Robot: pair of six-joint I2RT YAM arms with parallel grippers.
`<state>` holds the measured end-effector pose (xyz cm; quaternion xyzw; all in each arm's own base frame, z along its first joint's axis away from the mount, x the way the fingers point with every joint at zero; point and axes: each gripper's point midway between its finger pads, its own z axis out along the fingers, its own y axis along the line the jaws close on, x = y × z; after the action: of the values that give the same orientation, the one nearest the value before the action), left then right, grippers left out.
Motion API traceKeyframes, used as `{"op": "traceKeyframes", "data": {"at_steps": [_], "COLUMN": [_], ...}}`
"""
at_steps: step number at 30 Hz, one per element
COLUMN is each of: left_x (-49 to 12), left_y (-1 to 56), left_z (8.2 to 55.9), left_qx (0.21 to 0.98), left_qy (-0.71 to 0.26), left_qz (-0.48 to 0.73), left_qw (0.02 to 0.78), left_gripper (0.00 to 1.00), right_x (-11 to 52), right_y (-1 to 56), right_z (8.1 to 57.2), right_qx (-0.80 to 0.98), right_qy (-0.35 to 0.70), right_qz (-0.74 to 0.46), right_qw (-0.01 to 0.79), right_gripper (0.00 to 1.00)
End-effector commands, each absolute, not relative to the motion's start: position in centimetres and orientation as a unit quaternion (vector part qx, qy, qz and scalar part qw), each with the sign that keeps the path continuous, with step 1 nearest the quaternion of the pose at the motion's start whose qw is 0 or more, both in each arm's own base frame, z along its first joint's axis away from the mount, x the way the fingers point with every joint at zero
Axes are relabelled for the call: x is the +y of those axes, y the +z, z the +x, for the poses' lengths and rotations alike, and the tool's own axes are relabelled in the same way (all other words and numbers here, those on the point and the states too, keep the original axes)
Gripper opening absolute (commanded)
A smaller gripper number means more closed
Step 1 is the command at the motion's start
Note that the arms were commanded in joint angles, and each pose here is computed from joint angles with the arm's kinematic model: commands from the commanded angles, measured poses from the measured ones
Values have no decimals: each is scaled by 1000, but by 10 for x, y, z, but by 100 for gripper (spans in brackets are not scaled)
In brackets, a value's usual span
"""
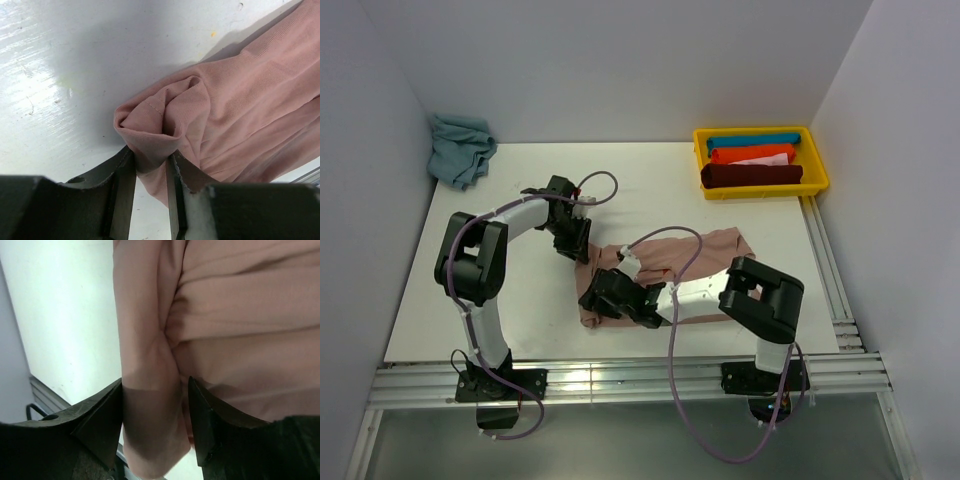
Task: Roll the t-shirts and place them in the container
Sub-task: Roll the tshirt
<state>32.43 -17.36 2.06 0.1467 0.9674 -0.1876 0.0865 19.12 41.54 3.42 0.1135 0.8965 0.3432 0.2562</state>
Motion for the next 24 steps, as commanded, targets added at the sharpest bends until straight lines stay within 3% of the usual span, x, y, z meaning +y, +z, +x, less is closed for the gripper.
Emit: {"op": "traceKeyframes", "data": {"at_steps": [1,6,10,13,15,22,24], "left_x": [-166,-167,-169,-170,-171,-171,-172], "left_y": [18,18,17,17,18,19,19], "left_z": [336,335,334,334,333,334,333], "left_qx": [971,971,970,970,970,970,970], "left_qy": [-157,-156,-159,-158,-157,-151,-150], "left_qz": [152,153,155,156,157,159,161], "left_qw": [100,98,96,96,97,103,102], "left_gripper": [34,34,34,34,33,34,33], "right_x": [421,425,430,435,437,426,421], "right_y": [63,66,53,48,45,47,52], "right_z": [187,171,159,155,154,153,151], "right_qx": [891,890,896,895,893,914,918], "right_qy": [342,346,345,357,363,299,275], "right_qz": [103,100,91,89,92,72,63], "right_qw": [281,278,263,253,249,264,278], "right_gripper": [59,53,31,22,24,56,58]}}
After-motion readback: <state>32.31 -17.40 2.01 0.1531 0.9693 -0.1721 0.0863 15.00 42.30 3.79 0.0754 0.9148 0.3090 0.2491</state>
